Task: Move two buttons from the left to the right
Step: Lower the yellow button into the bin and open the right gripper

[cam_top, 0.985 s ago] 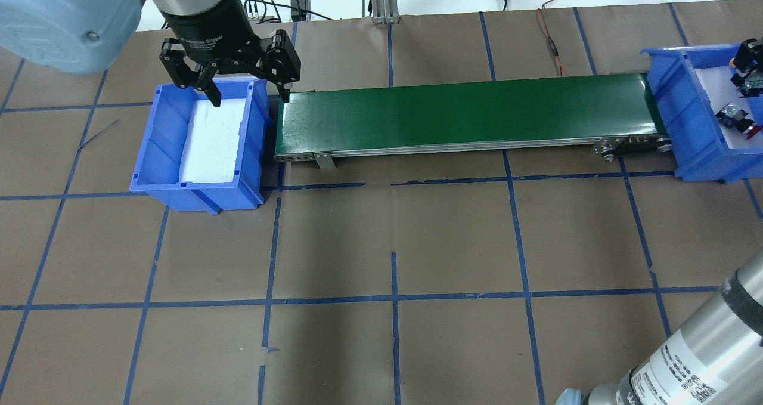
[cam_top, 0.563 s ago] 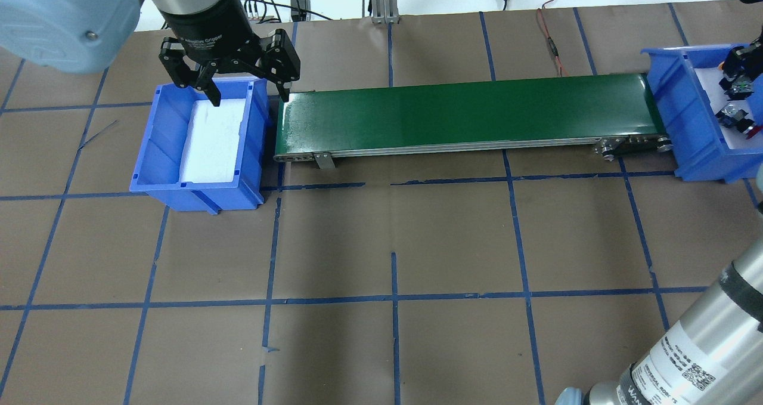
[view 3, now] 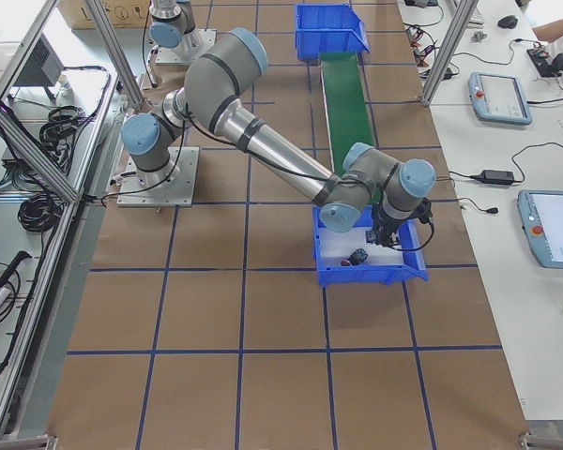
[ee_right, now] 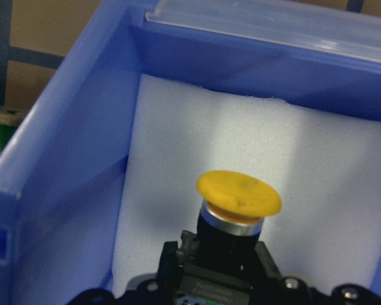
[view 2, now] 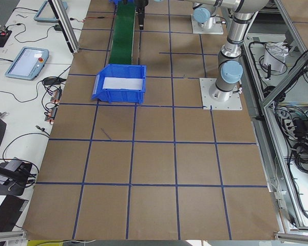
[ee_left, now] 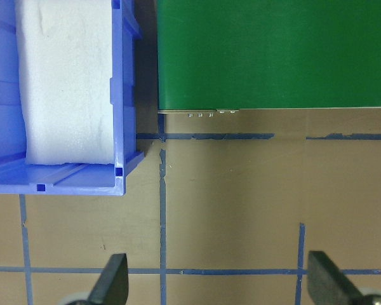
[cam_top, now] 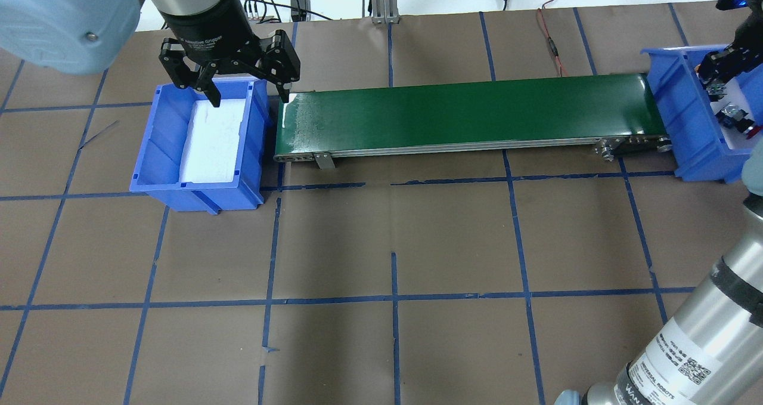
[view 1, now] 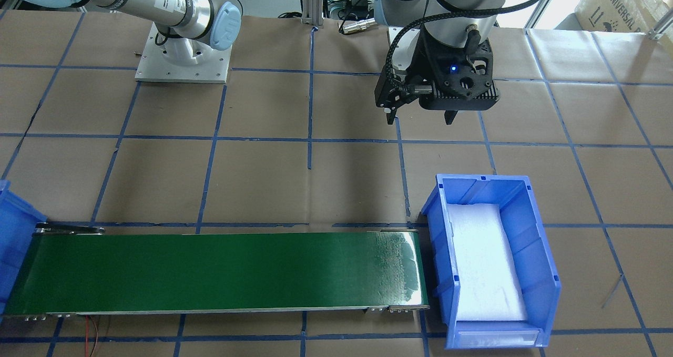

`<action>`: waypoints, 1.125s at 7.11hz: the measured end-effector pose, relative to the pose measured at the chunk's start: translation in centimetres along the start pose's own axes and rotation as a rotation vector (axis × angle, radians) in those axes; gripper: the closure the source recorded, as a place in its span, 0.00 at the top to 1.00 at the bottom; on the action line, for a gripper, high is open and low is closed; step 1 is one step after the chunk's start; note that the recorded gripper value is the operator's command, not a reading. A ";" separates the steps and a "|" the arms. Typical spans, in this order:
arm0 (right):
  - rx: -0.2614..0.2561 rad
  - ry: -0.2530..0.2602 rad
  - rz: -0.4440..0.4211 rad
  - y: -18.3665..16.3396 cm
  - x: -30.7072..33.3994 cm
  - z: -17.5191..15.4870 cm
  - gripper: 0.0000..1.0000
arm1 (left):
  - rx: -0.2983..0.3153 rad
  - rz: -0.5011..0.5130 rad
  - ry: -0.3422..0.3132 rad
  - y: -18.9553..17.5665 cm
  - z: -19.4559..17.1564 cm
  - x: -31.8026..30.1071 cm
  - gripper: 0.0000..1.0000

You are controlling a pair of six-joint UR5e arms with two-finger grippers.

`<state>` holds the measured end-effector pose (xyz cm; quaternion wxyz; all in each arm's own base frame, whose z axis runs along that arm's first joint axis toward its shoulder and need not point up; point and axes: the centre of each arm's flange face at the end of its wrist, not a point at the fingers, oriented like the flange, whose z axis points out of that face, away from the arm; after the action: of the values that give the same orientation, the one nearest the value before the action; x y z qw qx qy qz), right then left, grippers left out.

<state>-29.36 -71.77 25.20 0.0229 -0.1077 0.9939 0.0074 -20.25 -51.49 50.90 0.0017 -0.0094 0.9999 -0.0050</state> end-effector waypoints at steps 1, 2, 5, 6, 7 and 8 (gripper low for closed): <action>-0.004 -0.001 0.000 -0.1 0.1 0.4 0.72 | 0.000 0.000 0.001 0.0 0.0 0.0 1.00; -0.007 0.003 0.001 0.0 0.1 0.4 0.87 | 0.000 0.000 0.001 0.0 0.0 0.0 1.00; -0.028 -0.007 0.014 0.5 -0.3 -1.9 1.00 | 0.001 0.001 0.001 0.1 0.0 0.0 1.00; -0.037 -0.006 0.015 0.8 -0.7 -4.2 1.00 | 0.000 0.001 0.001 0.1 0.0 0.1 1.00; -0.045 0.000 0.007 0.6 -2.0 -7.0 1.00 | 0.000 0.001 0.000 0.1 0.0 0.1 1.00; -0.057 0.000 -0.007 0.3 -4.4 -9.5 1.00 | 0.000 0.001 0.000 0.1 0.0 0.1 1.00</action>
<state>-25.55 -70.77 34.88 0.0199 -0.1116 0.9929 0.0355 -20.32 -51.42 50.92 0.0017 -0.0087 0.9999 -0.0052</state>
